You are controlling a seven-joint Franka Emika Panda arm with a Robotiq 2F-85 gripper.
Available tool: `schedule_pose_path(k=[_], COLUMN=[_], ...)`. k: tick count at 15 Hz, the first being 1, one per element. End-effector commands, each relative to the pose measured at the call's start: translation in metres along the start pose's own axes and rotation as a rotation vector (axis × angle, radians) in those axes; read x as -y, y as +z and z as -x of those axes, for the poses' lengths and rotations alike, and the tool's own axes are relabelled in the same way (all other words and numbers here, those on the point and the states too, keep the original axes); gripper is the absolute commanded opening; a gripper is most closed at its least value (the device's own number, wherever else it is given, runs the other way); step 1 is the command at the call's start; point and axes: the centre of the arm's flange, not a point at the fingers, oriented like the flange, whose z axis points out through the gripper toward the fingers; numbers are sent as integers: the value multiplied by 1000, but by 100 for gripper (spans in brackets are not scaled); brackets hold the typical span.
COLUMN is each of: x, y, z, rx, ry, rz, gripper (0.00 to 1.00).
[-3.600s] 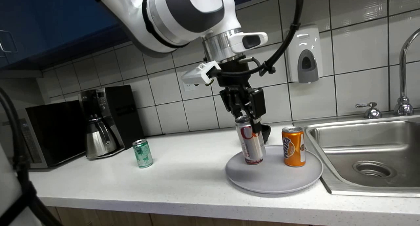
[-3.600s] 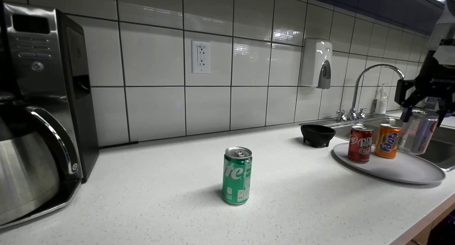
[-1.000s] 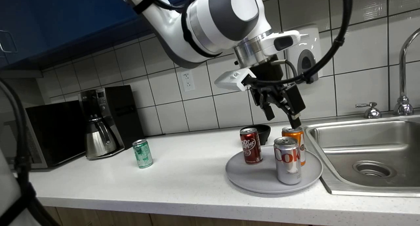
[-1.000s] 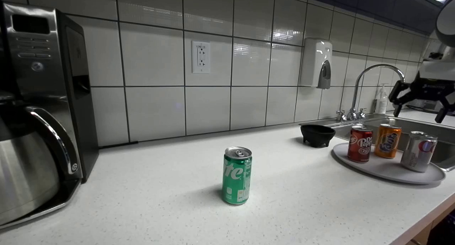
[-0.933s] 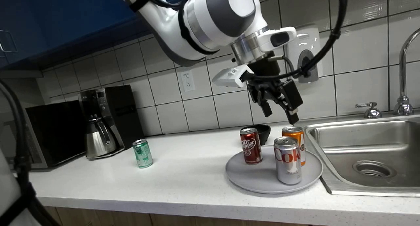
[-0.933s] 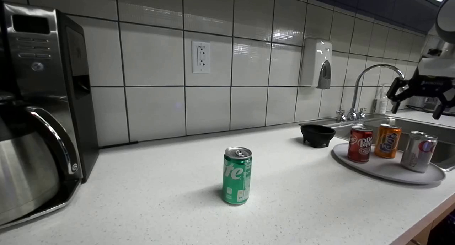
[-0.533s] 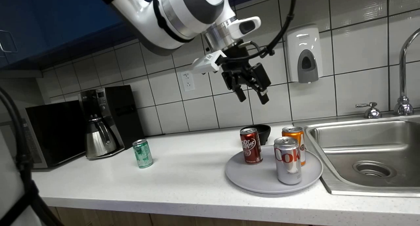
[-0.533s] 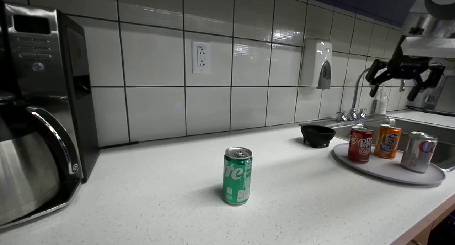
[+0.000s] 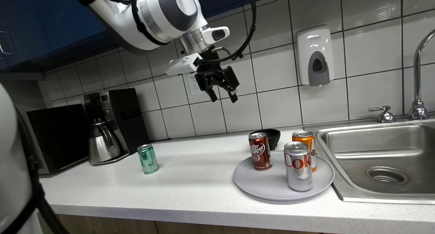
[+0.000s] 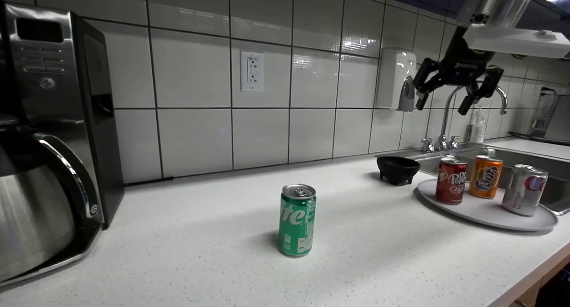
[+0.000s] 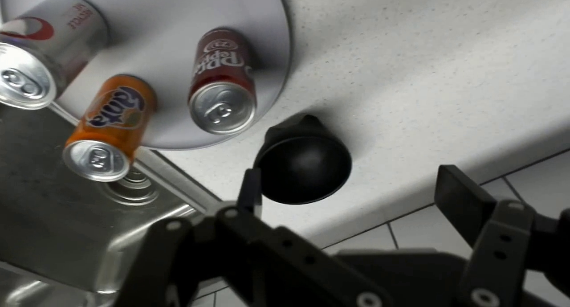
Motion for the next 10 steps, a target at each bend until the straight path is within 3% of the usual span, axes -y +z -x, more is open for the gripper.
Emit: schedule_pose_path(k=[1,10], x=[37,144], y=[-5,6], z=[-16,-26], rx=[35,95], ry=[-110,-391], rz=[-39,-125], gripper=[100,100])
